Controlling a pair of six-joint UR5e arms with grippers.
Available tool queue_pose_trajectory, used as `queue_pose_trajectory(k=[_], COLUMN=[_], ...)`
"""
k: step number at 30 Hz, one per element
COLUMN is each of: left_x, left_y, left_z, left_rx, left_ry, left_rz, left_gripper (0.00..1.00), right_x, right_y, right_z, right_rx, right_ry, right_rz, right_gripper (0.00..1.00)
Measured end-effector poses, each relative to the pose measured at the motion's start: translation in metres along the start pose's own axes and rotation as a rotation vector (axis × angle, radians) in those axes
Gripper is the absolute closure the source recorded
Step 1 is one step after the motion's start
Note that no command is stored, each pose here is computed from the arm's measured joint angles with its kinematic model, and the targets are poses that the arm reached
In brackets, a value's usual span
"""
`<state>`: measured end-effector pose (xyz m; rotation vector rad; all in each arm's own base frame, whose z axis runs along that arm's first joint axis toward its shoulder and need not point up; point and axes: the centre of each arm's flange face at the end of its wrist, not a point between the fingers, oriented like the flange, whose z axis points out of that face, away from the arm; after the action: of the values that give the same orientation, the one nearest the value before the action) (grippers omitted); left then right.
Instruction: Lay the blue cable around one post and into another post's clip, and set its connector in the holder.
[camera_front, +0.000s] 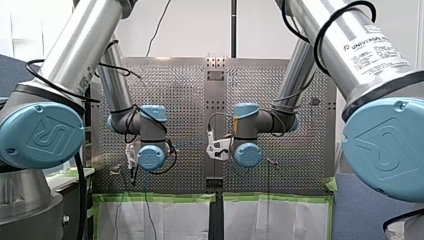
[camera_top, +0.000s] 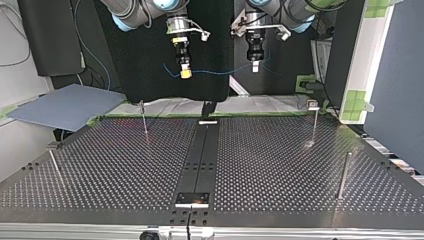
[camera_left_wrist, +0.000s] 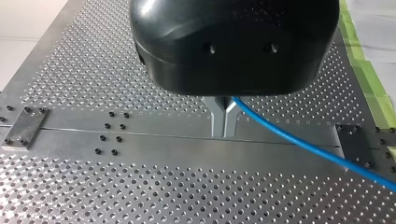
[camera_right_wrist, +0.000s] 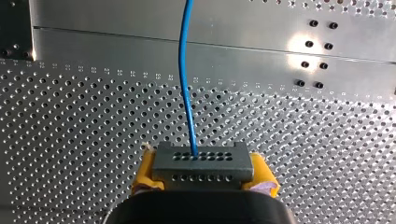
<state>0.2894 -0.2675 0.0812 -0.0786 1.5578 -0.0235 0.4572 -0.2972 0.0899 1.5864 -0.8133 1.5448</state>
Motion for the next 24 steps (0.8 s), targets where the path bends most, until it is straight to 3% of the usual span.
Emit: queue_pose_trajectory(k=[18, 24], left_x=[0.001, 0.017], left_y=[0.000, 0.006], left_z=[-0.001, -0.012], left_rx=[0.002, 0.008], left_ry=[0.001, 0.028], left_rz=[0.002, 0.030], left_gripper=[1.00, 1.00], right_x=[0.000, -0.012], right_y=[0.000, -0.008], right_z=[0.000, 0.006], right_rx=[0.000, -0.002], right_ry=[0.000, -0.037], right_rz=[0.000, 0.028], right_gripper=[1.00, 1.00])
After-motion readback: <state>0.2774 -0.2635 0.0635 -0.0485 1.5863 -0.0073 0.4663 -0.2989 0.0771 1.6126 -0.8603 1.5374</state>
